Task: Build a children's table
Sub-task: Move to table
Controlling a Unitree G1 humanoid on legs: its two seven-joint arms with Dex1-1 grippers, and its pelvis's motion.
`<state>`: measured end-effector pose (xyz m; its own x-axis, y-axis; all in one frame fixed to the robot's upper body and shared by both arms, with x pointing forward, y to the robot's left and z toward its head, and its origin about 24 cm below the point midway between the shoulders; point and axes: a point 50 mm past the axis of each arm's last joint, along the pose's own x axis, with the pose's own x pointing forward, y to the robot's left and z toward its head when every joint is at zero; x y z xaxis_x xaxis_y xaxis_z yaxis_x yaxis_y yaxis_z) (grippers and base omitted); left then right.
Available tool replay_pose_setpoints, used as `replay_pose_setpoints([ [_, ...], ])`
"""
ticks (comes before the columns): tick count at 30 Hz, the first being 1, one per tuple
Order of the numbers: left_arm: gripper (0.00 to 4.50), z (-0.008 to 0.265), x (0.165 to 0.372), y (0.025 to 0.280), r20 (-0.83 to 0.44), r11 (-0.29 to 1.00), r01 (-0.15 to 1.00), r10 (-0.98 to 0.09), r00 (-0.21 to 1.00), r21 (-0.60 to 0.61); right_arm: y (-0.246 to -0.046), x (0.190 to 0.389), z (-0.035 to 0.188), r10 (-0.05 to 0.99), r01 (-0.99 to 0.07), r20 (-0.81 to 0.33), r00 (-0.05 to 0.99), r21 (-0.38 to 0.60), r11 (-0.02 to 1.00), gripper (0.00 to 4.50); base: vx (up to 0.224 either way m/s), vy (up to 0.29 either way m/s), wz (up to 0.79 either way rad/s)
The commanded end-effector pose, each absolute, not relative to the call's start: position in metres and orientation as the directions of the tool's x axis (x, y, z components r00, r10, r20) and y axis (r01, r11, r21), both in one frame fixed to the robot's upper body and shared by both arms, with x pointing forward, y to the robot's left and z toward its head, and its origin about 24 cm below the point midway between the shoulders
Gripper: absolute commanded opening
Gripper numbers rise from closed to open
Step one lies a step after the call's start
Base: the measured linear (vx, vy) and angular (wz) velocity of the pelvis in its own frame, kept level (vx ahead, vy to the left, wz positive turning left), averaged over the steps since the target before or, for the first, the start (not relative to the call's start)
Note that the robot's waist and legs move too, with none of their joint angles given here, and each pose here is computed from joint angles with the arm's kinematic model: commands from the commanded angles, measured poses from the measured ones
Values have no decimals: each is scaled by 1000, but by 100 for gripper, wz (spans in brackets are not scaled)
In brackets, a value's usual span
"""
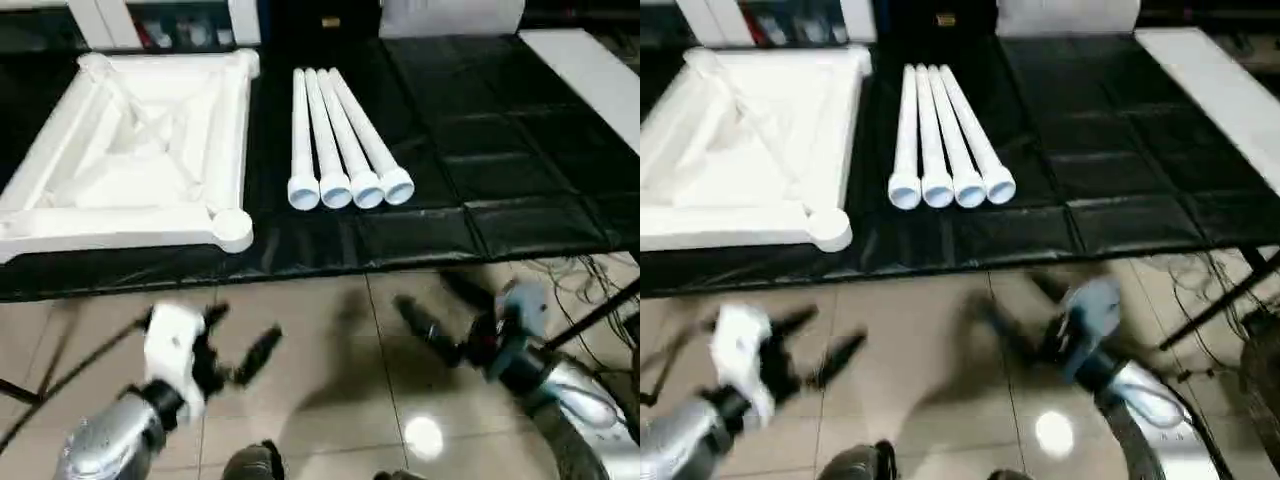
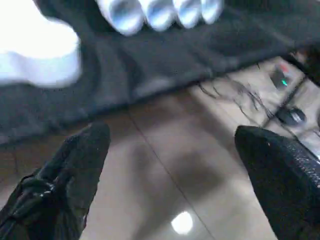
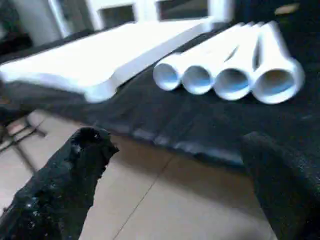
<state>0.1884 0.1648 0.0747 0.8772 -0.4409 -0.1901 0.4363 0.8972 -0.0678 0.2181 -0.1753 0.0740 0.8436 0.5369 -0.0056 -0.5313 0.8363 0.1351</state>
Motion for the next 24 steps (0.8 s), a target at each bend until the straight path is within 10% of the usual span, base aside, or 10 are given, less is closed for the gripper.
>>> replay_pose_setpoints([
  [1, 444, 86, 197, 165, -175, 939, 343, -341, 924, -21, -174, 221, 78, 442, -427, -57, 895, 175, 887, 450, 0, 0, 0],
  [13, 444, 91, 226, 183, -179, 998, 56, -54, 982, 6, -173, 249, 66, 124, -133, -191, 974, -31, 991, 450, 0, 0, 0],
  [24, 444, 77, 237, 178, -187, 995, 87, -93, 978, -41, -135, 260, 73, 314, -307, -135, 940, 70, 949, 450, 7, 5, 6],
])
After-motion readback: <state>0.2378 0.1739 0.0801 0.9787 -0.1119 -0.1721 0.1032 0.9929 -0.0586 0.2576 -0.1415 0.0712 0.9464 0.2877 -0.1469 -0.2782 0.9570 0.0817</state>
